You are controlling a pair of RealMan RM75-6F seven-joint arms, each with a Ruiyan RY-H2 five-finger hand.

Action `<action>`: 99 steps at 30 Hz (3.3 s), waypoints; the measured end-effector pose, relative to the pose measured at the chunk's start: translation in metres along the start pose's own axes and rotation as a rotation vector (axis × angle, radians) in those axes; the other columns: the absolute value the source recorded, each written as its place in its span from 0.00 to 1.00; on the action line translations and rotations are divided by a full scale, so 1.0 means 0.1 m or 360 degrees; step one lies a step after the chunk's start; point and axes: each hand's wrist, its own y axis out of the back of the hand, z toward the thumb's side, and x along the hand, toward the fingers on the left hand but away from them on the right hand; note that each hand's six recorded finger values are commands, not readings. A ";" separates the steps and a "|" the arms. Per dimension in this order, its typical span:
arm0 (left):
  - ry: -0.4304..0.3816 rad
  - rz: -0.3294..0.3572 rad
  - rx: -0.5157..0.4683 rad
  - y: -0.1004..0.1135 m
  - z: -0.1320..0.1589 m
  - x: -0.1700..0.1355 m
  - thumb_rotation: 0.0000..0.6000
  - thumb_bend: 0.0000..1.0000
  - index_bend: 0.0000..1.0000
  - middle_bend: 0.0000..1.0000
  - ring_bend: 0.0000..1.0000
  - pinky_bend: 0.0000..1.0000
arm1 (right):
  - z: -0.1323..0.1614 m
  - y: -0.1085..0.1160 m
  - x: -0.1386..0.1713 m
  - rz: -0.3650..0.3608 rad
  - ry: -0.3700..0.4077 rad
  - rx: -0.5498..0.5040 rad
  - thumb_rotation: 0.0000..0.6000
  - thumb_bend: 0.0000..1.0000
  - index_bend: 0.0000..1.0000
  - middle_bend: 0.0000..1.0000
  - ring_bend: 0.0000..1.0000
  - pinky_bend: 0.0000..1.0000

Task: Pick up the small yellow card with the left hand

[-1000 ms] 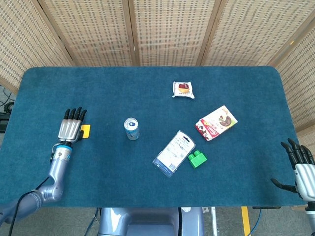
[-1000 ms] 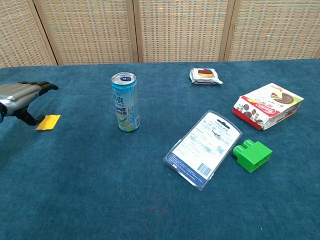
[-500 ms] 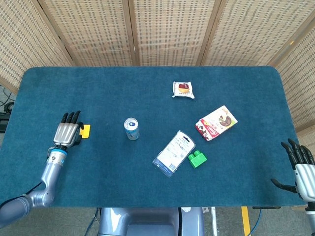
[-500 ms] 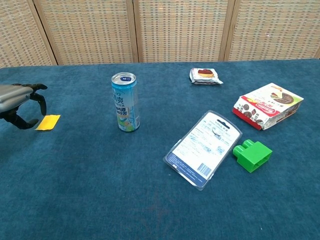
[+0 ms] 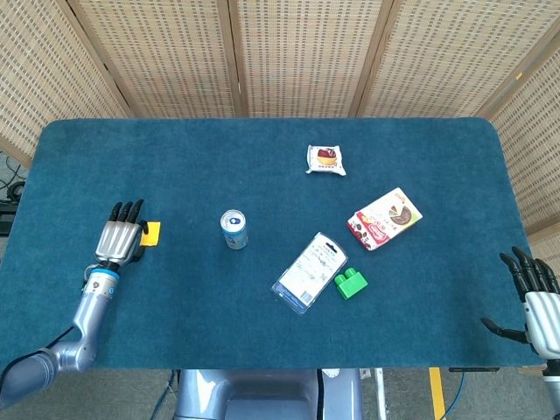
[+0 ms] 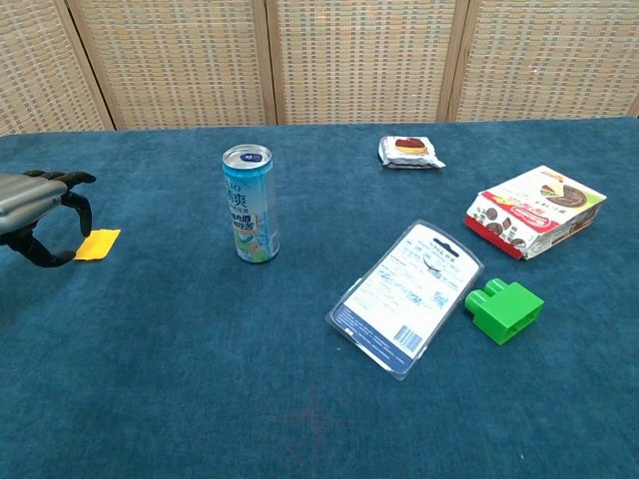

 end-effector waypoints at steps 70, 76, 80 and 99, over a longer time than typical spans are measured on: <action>0.0034 0.0037 0.0091 -0.15 0.11 0.12 1.00 0.38 0.46 0.00 0.00 0.00 | -0.02 0.02 0.01 -0.0010 -0.0005 -0.0013 1.00 0.10 0.00 0.00 0.00 0.00; 0.0041 0.0028 0.0092 -0.17 0.10 0.13 1.00 0.38 0.47 0.00 0.00 0.00 | -0.03 0.02 0.01 -0.0011 -0.0009 -0.0015 1.00 0.10 0.00 0.00 0.00 0.00; 0.0044 0.0026 0.0091 -0.18 0.10 0.14 1.00 0.40 0.47 0.00 0.00 0.00 | -0.02 0.02 0.01 -0.0009 -0.0008 -0.0013 1.00 0.10 0.00 0.00 0.00 0.00; 0.0049 0.0040 0.0083 -0.18 0.09 0.14 1.00 0.45 0.51 0.00 0.00 0.00 | -0.02 0.02 0.01 -0.0009 -0.0006 -0.0018 1.00 0.10 0.00 0.00 0.00 0.00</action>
